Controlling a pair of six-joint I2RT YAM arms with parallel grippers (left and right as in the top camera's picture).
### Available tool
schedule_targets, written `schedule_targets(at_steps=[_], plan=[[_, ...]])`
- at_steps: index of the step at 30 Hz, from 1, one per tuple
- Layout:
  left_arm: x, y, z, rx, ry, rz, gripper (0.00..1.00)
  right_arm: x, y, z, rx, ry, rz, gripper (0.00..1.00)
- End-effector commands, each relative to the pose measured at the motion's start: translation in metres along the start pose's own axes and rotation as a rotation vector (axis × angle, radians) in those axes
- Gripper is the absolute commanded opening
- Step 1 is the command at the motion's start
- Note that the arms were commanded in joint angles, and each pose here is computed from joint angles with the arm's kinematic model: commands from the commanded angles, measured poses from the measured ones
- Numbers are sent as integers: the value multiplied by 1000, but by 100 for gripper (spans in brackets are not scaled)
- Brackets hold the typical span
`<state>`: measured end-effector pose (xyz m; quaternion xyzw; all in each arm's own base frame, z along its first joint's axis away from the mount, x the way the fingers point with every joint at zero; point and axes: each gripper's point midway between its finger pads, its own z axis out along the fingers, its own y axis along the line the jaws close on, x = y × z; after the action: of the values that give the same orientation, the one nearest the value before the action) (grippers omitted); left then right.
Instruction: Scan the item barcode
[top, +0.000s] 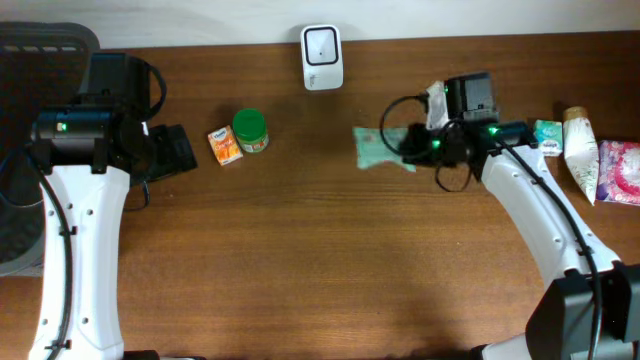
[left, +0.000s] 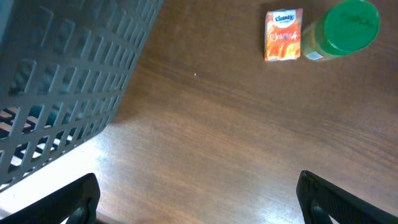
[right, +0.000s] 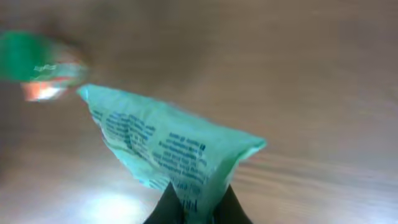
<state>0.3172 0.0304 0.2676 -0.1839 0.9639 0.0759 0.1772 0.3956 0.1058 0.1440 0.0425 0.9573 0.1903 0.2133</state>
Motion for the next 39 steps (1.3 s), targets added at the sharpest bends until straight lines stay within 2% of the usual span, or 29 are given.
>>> schedule_targets(at_steps=[1, 2, 4, 7, 11, 12, 14, 16, 18, 19, 20, 22, 24, 26, 29, 32, 34, 35, 36, 37, 39], plan=[[-1, 3, -3, 0, -10, -18, 99, 16, -60, -22, 413, 4, 36, 4], [-1, 3, -3, 0, -10, -18, 99, 25, -84, -37, 594, 7, 56, 4], [-1, 3, -3, 0, -10, -18, 99, 45, -99, -48, 734, 71, 48, 4], [-1, 3, -3, 0, -10, -18, 99, 66, -116, -35, 850, 173, 57, 4], [-1, 2, -3, 0, -11, -18, 99, 88, -120, 4, 891, 305, -3, 10], [-1, 3, -3, 0, -10, -18, 99, 92, -112, 11, 879, 321, -27, 15], [-1, 3, -3, 0, -10, -18, 99, 89, -72, 17, 807, 306, -97, 37], [-1, 3, -3, 0, -10, -18, 99, 74, -24, 17, 728, 250, -169, 53], [-1, 3, -3, 0, -10, -18, 99, 73, 17, 20, 652, 212, -231, 54], [-1, 3, -3, 0, -11, -18, 99, 76, 25, 22, 640, 206, -254, 68], [-1, 2, -3, 0, -11, -18, 99, 78, 29, 23, 636, 205, -264, 77], [-1, 2, -3, 0, -11, -19, 99, 84, 29, 27, 618, 234, -262, 78], [-1, 3, -3, 0, -10, -18, 99, 93, 10, 46, 676, 242, -287, 78], [-1, 3, -3, 0, -10, -18, 99, 101, -14, 60, 766, 240, -320, 78], [-1, 3, -3, 0, -10, -18, 99, 108, -30, 73, 831, 268, -344, 67], [-1, 3, -3, 0, -10, -18, 99, 111, -44, 82, 901, 282, -376, 65], [-1, 3, -3, 0, -10, -18, 99, 115, -49, 89, 900, 279, -371, 57], [-1, 3, -3, 0, -10, -18, 99, 117, -54, 91, 902, 281, -364, 38], [-1, 2, -3, 0, -11, -18, 99, 117, -57, 90, 904, 289, -356, 8], [-1, 3, -3, 0, -10, -18, 99, 116, -55, 88, 901, 291, -354, 4], [-1, 3, -3, 0, -10, -18, 99, 101, -30, 76, 842, 305, -327, 4]])
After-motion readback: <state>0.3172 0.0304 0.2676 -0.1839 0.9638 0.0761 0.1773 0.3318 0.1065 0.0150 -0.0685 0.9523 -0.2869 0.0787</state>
